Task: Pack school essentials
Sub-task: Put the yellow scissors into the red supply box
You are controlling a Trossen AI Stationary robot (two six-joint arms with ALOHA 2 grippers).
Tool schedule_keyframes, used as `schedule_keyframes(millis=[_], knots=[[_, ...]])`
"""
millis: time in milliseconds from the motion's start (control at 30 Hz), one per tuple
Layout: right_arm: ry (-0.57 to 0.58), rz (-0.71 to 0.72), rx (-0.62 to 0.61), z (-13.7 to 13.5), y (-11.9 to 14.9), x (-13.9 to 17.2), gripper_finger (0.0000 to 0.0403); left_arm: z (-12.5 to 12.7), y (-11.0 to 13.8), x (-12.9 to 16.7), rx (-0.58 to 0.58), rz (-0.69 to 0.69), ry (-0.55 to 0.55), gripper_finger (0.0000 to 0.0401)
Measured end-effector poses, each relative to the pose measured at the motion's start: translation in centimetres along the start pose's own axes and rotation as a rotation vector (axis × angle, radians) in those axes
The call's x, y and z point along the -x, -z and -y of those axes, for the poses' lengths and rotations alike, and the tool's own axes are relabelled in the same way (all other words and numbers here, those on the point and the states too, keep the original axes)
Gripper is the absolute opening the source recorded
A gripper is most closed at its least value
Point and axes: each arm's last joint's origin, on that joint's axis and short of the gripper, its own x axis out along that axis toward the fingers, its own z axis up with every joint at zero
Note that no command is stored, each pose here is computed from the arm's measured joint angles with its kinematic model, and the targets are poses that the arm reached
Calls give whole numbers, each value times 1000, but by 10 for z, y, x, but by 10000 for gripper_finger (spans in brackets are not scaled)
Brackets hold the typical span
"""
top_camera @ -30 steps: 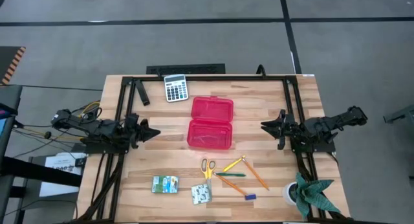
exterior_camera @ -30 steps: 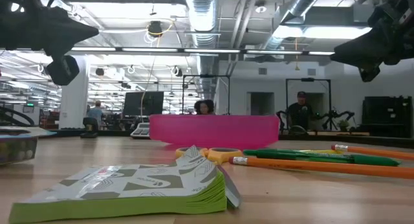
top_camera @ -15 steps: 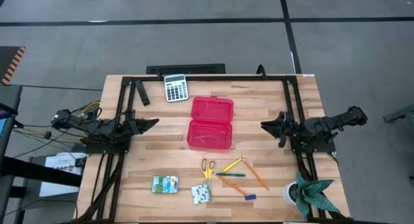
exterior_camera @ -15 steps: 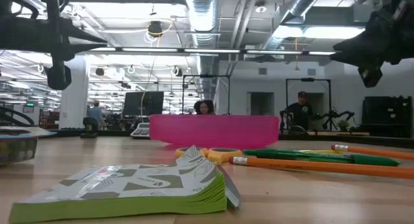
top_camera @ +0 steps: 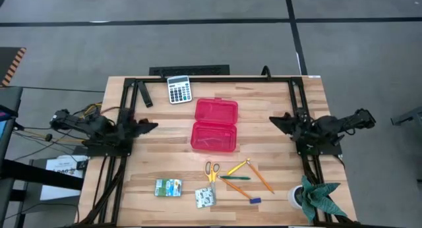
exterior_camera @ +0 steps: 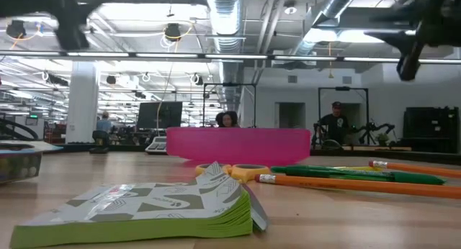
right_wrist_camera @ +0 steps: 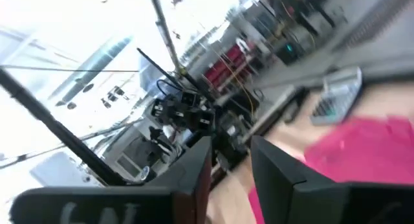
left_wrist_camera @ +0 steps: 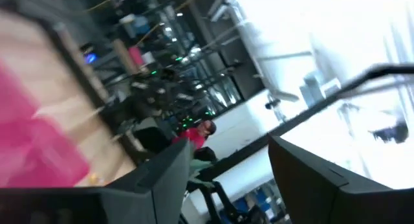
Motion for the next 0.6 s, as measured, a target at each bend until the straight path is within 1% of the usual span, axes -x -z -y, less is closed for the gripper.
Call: schedule_keyframes(millis=[100,167,267,367,500,600], knots=[[-7,6,59,-13,-13,-3,157,24,-11,-9,-83,-31,13,210],[6,-11,109,-19,-17,-7,181,39,-16,-18,-121,-105,-10,211],[27,-39,172,-31,-22,-16,213,55,-17,-32,-177,-300,-125,211],[59,-91,230,-42,-24,-27,233,69,-16,-48,-238,-495,-233,211],[93,-165,333,-60,-27,-46,240,80,-9,-69,-298,-759,-357,213],[89,-210,418,-78,-32,-61,240,81,2,-81,-311,-970,-437,224]])
